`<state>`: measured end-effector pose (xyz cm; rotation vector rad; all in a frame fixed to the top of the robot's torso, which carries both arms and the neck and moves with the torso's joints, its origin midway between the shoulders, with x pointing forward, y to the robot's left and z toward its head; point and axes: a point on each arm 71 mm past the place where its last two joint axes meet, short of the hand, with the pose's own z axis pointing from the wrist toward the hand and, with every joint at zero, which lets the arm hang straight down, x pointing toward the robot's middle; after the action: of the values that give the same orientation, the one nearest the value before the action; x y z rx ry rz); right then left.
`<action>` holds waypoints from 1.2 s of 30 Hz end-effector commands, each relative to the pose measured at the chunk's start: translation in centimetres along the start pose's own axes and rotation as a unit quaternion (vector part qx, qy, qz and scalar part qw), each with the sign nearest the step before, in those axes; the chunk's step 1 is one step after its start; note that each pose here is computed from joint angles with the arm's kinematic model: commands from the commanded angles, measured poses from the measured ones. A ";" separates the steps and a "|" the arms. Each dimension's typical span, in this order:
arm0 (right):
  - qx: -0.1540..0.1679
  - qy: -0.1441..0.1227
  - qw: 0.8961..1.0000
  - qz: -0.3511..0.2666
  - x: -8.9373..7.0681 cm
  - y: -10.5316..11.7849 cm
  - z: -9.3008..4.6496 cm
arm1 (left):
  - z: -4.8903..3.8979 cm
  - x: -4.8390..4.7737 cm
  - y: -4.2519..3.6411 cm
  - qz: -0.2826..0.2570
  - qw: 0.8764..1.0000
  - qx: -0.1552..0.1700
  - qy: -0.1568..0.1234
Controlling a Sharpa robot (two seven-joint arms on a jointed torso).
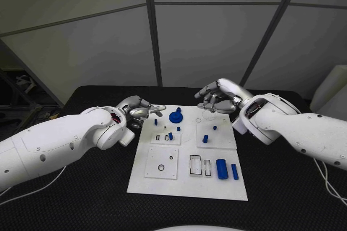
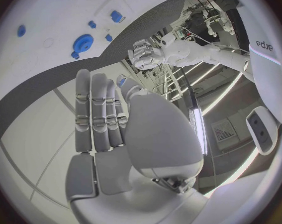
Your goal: Assemble the parts on the task board
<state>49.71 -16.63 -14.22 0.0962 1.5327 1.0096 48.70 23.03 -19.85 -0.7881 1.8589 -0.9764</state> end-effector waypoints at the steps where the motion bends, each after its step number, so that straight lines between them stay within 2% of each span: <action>1: 0.014 0.004 0.999 0.051 -1.0 -0.9 0.1 | 0.23 0.39 0.69 0.144 0.984 -0.094 0.049; 7: 0.031 -0.019 0.998 0.052 -2.6 -2.3 0.3 | 1.42 0.68 -0.20 0.231 0.964 -0.119 0.060; 15: 0.039 -0.034 0.998 0.047 -3.2 -2.7 0.7 | 3.04 1.88 -1.34 0.287 0.947 -0.126 0.073; 26: 0.043 -0.041 0.997 0.044 -3.2 -3.0 1.0 | 4.45 3.67 -1.81 0.323 0.931 -0.135 0.104; 36: 0.046 -0.042 0.997 0.043 -3.2 -3.1 1.1 | 5.16 4.90 -1.88 0.340 0.920 -0.143 0.132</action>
<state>52.86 -19.82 -13.78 0.2647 1.5232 0.9879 51.60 16.56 -21.70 -0.1645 2.2739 -0.4050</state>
